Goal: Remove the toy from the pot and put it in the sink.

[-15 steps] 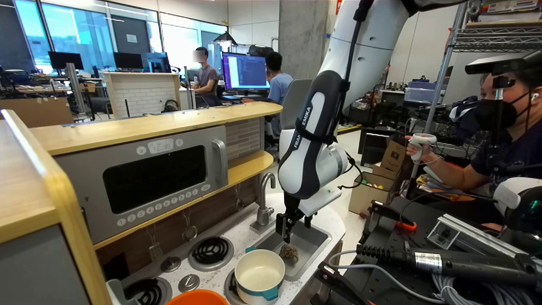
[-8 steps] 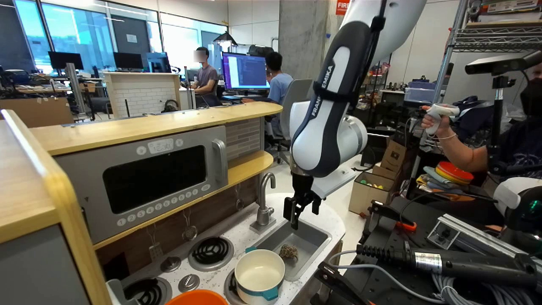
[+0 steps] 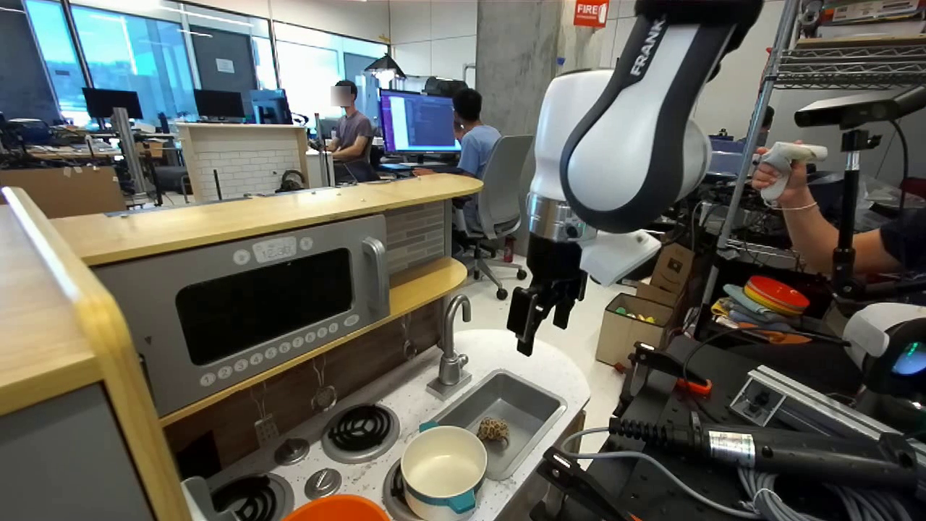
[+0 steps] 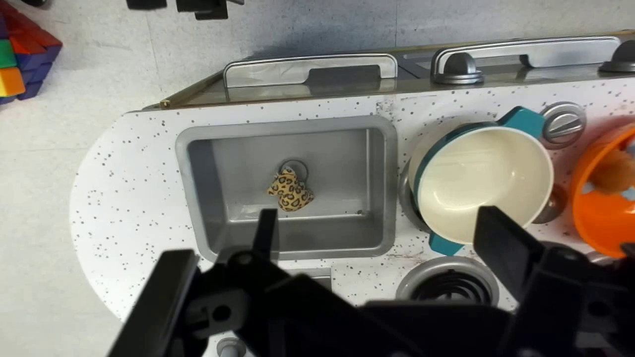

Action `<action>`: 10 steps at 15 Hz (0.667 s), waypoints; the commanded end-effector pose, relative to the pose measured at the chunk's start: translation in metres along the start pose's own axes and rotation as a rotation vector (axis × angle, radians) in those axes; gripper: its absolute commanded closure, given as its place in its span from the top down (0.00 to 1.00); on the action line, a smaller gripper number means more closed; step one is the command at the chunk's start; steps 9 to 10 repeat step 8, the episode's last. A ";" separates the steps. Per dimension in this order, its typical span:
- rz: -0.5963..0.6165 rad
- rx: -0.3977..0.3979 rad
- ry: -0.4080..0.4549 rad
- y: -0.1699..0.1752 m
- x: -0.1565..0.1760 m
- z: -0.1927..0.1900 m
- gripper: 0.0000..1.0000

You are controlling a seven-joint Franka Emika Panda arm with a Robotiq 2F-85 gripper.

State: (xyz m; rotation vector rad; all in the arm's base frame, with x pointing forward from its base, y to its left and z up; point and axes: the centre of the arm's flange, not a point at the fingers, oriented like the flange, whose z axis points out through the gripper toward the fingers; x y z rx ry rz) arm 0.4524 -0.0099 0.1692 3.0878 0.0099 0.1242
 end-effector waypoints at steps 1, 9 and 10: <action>-0.004 0.001 -0.012 -0.005 -0.046 -0.060 1.00; -0.029 0.005 -0.138 -0.010 -0.061 -0.050 1.00; -0.029 0.005 -0.138 -0.010 -0.061 -0.050 1.00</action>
